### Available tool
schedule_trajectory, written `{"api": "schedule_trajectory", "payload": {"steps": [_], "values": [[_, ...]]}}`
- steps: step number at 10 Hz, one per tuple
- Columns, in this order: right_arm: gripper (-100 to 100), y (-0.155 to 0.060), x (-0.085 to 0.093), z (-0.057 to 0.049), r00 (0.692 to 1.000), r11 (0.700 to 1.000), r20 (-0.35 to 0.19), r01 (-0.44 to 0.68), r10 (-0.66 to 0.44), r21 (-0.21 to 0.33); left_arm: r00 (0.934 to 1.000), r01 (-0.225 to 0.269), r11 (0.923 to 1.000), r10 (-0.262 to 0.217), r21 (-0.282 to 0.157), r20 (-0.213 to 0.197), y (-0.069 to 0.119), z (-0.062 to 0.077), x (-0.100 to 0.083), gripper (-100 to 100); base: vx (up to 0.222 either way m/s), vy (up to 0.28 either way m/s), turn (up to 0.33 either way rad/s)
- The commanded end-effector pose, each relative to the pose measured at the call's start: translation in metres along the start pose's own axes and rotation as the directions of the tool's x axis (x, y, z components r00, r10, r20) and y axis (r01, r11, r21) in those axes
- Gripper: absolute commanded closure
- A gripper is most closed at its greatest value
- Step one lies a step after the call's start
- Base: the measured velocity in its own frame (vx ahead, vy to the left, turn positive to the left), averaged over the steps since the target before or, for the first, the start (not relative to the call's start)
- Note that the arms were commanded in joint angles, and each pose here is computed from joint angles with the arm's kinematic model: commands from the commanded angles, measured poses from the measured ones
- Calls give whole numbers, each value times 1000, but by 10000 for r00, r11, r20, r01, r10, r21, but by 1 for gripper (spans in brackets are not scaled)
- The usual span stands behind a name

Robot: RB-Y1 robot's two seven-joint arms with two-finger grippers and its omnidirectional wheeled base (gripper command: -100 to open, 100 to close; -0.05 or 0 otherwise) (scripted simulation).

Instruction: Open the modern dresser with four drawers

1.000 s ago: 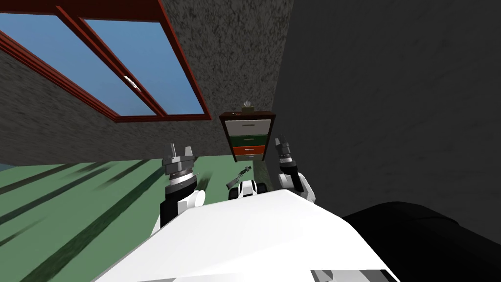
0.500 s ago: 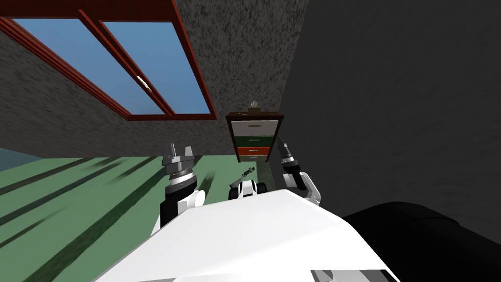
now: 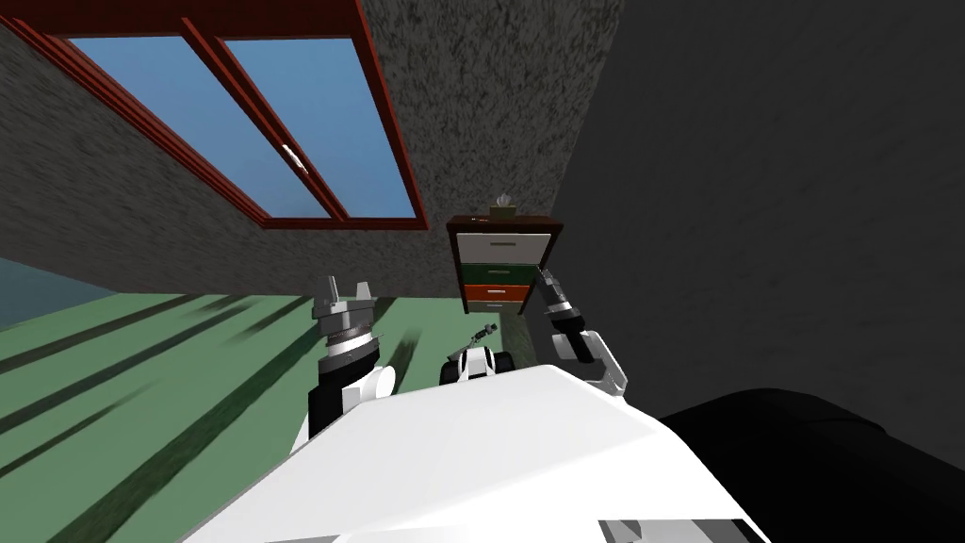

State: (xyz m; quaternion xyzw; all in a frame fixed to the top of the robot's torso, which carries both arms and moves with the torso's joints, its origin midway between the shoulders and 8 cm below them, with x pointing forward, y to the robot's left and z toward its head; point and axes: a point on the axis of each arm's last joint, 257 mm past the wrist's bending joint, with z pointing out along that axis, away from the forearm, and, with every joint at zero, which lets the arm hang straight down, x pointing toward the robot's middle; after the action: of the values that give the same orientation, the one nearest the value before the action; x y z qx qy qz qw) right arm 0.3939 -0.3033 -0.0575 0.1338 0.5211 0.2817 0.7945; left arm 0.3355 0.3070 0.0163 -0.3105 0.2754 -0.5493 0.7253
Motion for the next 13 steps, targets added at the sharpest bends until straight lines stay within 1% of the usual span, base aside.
{"api": "schedule_trajectory", "payload": {"steps": [1,2,3,5,6,8,9,13], "values": [[-100,-27,-1,-5,9814,9805,-353,1901,-1885,506,10000,0,10000,0,0,0,0,0,0,0,45,53,57],[-100,-27,-1,-5,9778,9770,-381,2076,-2058,493,10000,0,10000,0,0,0,0,0,0,0,33,48,37],[-100,-38,-2,-8,9567,9550,-575,2890,-2855,669,10000,0,10000,0,0,0,0,0,0,0,32,53,36],[-100,-38,-2,-8,9567,9550,-575,2890,-2855,669,10000,1,10000,-1,0,0,0,0,0,0,35,50,26],[-100,-50,-4,-10,9284,9257,-797,3691,-3630,832,10000,0,10000,0,0,0,0,0,0,0,41,54,58],[-100,-50,-4,-10,9284,9257,-797,3691,-3630,832,10000,0,10000,0,0,0,0,0,0,0,29,38,23],[-100,-63,-6,-13,8930,8891,-1049,4472,-4377,978,10000,0,10000,0,1,0,0,0,0,0,15,29,6],[-100,-63,-6,-13,8930,8891,-1049,4472,-4377,978,10000,0,10000,0,0,0,0,0,0,0,27,30,40]]}}
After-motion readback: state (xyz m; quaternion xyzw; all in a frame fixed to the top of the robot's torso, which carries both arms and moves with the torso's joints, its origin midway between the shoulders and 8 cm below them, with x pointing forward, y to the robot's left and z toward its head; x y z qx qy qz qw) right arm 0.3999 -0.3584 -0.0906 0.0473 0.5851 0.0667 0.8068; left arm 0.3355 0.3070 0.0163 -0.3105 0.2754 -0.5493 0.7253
